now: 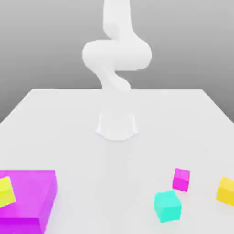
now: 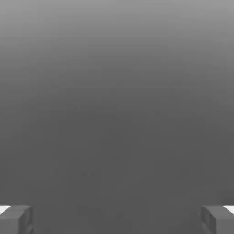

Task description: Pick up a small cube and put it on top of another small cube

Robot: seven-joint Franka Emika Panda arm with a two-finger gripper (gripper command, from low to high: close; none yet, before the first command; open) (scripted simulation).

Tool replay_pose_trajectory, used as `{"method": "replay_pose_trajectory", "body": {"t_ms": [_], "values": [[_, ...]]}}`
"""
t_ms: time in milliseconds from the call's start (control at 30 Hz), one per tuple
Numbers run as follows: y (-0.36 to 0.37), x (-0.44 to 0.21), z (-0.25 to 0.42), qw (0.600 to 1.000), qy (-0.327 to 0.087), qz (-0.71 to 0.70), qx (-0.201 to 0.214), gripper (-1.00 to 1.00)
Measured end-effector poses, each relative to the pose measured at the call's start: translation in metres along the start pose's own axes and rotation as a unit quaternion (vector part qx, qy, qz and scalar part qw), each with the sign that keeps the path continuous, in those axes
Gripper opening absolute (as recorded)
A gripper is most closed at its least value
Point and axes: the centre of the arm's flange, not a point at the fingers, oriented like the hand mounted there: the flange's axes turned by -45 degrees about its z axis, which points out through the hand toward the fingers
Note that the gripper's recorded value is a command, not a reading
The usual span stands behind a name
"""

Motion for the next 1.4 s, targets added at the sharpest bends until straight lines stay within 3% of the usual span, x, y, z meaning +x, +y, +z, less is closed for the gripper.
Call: {"method": "replay_pose_trajectory", "body": {"t_ms": [367,767,967,1000,1233,1400], "values": [[-0.060,-0.073,0.217,0.986,-0.163,-0.044,0.002,0.00],[-0.122,-0.250,0.371,0.938,-0.332,-0.091,0.034,0.00],[-0.128,-0.311,0.423,0.930,-0.352,-0.094,0.039,0.00],[-0.128,-0.317,0.429,0.930,-0.352,-0.094,0.039,-1.00],[-0.128,-0.317,0.429,0.930,-0.352,-0.094,0.039,-1.00],[-0.128,-0.283,0.390,0.930,-0.352,-0.095,0.039,-1.00]]}}
